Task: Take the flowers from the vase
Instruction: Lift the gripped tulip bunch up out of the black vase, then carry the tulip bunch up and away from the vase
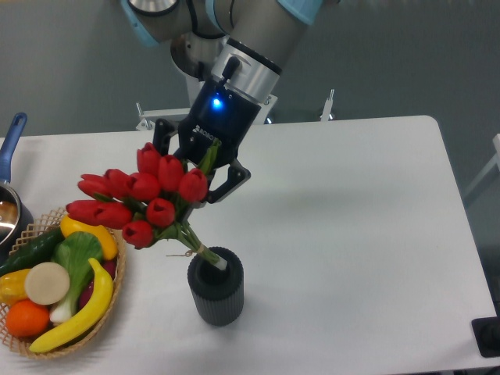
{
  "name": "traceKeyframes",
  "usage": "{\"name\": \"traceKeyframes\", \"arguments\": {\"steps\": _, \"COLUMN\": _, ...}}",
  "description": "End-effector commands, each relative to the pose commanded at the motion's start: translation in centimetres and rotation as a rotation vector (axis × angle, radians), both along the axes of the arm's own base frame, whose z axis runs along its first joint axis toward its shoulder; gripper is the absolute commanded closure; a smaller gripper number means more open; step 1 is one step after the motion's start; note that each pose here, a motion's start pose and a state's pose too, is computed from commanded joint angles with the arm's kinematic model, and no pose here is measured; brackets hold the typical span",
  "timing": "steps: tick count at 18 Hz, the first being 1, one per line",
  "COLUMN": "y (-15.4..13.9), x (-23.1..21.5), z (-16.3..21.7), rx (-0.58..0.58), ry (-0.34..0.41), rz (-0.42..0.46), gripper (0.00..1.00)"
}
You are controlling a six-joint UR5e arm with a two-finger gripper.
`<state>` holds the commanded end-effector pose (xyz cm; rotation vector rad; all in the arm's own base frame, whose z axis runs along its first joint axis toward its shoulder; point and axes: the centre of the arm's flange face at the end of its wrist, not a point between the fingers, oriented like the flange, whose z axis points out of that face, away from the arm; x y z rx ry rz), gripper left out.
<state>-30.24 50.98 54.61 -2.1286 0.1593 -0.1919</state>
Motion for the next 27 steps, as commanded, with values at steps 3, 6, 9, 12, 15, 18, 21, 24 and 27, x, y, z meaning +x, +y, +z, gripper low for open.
{"name": "traceKeyframes", "arguments": {"steps": 3, "y": 0.0, "x": 0.0, "z": 1.7, "rx": 0.000, "ry": 0.010, "rz": 0.022, "gripper": 0.53}}
{"name": "traceKeyframes", "arguments": {"steps": 6, "y": -0.1, "x": -0.1, "z": 2.9, "rx": 0.003, "ry": 0.016, "rz": 0.024, "gripper": 0.53}}
{"name": "traceKeyframes", "arguments": {"steps": 9, "y": -0.2, "x": -0.5, "z": 3.5, "rx": 0.000, "ry": 0.024, "rz": 0.029, "gripper": 0.53}}
{"name": "traceKeyframes", "arguments": {"steps": 12, "y": -0.4, "x": -1.0, "z": 3.2, "rx": -0.038, "ry": 0.052, "rz": 0.063, "gripper": 0.53}}
{"name": "traceKeyframes", "arguments": {"steps": 15, "y": -0.4, "x": -1.5, "z": 2.3, "rx": -0.067, "ry": 0.051, "rz": 0.067, "gripper": 0.55}}
{"name": "traceKeyframes", "arguments": {"steps": 18, "y": -1.1, "x": -2.1, "z": 1.0, "rx": -0.161, "ry": 0.096, "rz": 0.058, "gripper": 0.55}}
{"name": "traceKeyframes", "arguments": {"steps": 21, "y": -2.7, "x": -3.3, "z": 0.2, "rx": -0.256, "ry": 0.099, "rz": 0.011, "gripper": 0.56}}
{"name": "traceKeyframes", "arguments": {"steps": 24, "y": -5.0, "x": -4.4, "z": -0.3, "rx": -0.367, "ry": 0.123, "rz": -0.040, "gripper": 0.56}}
{"name": "traceKeyframes", "arguments": {"steps": 27, "y": -7.8, "x": -6.0, "z": -0.4, "rx": -0.481, "ry": 0.152, "rz": -0.066, "gripper": 0.56}}
